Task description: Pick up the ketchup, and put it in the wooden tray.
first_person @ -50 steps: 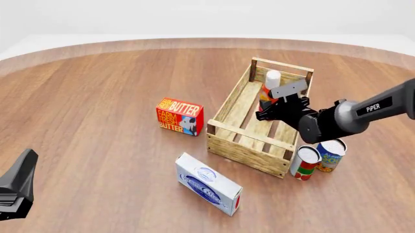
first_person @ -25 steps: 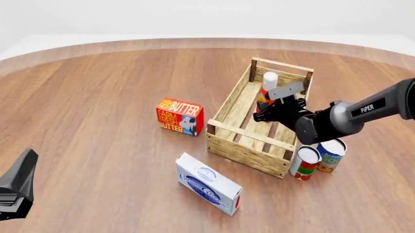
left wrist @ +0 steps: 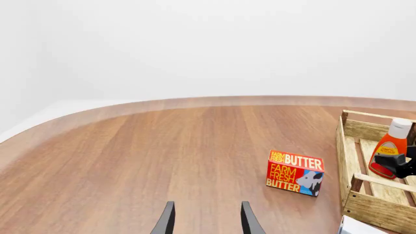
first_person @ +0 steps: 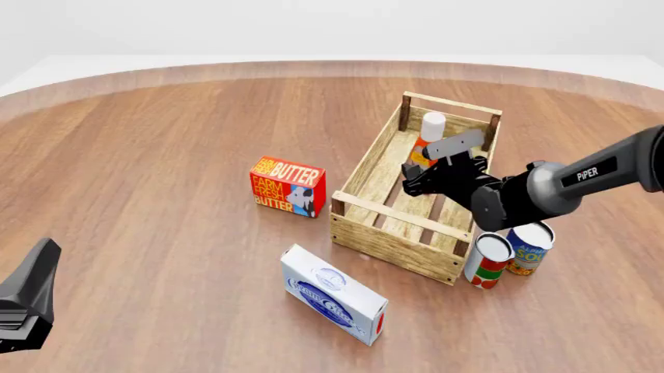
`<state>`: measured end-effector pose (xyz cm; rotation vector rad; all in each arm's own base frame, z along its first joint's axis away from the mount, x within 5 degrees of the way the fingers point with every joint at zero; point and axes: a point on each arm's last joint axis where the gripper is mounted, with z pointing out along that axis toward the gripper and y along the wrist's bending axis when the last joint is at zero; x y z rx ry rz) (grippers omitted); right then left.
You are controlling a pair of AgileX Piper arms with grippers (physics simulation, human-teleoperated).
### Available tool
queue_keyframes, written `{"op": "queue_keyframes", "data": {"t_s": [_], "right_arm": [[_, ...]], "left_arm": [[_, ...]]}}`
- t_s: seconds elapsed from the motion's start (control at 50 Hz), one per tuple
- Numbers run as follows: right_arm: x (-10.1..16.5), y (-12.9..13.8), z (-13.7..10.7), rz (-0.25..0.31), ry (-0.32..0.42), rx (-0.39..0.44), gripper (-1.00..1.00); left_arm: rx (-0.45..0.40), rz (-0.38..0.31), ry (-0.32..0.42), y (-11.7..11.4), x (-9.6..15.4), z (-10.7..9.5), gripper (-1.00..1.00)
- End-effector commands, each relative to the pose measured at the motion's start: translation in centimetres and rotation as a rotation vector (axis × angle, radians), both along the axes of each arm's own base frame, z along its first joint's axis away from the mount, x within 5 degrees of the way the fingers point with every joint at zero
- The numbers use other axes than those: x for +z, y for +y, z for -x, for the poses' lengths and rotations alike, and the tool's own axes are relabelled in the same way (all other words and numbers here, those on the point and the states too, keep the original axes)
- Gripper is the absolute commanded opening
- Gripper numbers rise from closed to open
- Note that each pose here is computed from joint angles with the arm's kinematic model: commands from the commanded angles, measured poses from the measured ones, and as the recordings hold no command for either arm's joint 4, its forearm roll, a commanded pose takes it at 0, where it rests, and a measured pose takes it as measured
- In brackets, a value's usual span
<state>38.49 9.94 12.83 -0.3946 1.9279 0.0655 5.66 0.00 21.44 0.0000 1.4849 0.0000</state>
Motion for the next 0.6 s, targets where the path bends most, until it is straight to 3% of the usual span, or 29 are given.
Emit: {"op": "queue_keyframes", "data": {"t_s": [0.02, 0.6], "right_arm": [[1.2, -0.1, 0.3, 0.009, -0.024, 0.007, 1.00], [6.5, -1.3, 0.3, 0.043, -0.096, -0.005, 1.00]], "left_arm": [[0.000, 0.000, 0.000, 0.0, 0.0, 0.0, 1.00], [0.000, 0.000, 0.000, 0.0, 0.0, 0.0, 1.00]]}}
